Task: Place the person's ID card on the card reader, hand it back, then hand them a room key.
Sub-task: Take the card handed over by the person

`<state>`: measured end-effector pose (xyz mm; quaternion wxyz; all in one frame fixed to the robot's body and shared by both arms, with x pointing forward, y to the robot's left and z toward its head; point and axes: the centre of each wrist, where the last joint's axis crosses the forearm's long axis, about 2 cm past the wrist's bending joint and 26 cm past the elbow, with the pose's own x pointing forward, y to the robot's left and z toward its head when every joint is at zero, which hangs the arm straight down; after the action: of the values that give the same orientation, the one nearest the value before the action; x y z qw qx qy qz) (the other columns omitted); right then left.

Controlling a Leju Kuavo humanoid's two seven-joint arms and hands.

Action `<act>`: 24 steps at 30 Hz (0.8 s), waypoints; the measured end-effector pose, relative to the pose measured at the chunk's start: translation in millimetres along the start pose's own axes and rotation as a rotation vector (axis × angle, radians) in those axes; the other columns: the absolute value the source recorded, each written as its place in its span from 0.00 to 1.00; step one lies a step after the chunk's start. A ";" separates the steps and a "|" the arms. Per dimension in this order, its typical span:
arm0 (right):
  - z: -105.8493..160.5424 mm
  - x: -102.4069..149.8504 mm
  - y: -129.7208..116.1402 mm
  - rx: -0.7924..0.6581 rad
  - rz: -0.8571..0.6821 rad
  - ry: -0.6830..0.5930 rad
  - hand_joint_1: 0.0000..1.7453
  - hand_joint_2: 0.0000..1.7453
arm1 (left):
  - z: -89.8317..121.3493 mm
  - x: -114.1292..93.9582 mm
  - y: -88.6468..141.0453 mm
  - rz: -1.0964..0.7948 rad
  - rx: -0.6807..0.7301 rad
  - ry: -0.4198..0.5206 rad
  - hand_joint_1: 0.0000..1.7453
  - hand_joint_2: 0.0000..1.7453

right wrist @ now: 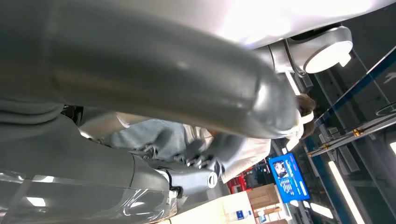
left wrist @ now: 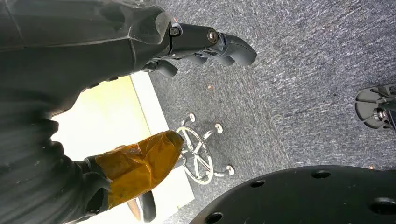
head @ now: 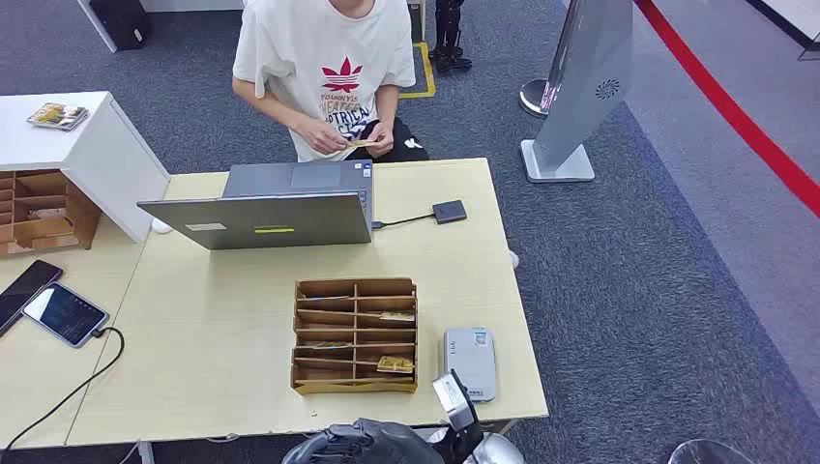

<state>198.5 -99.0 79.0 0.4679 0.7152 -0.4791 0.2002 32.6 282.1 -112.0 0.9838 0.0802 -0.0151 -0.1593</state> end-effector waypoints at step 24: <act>-21.5 44.3 13.2 -0.252 0.499 -0.061 0.00 1.00 | 0.1 -2.6 -1.9 0.057 0.001 0.011 0.00 1.00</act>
<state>210.9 -103.9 128.2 0.4750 0.5169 -0.6752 0.2263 29.5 281.1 -112.2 0.9880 0.0812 -0.0120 -0.1309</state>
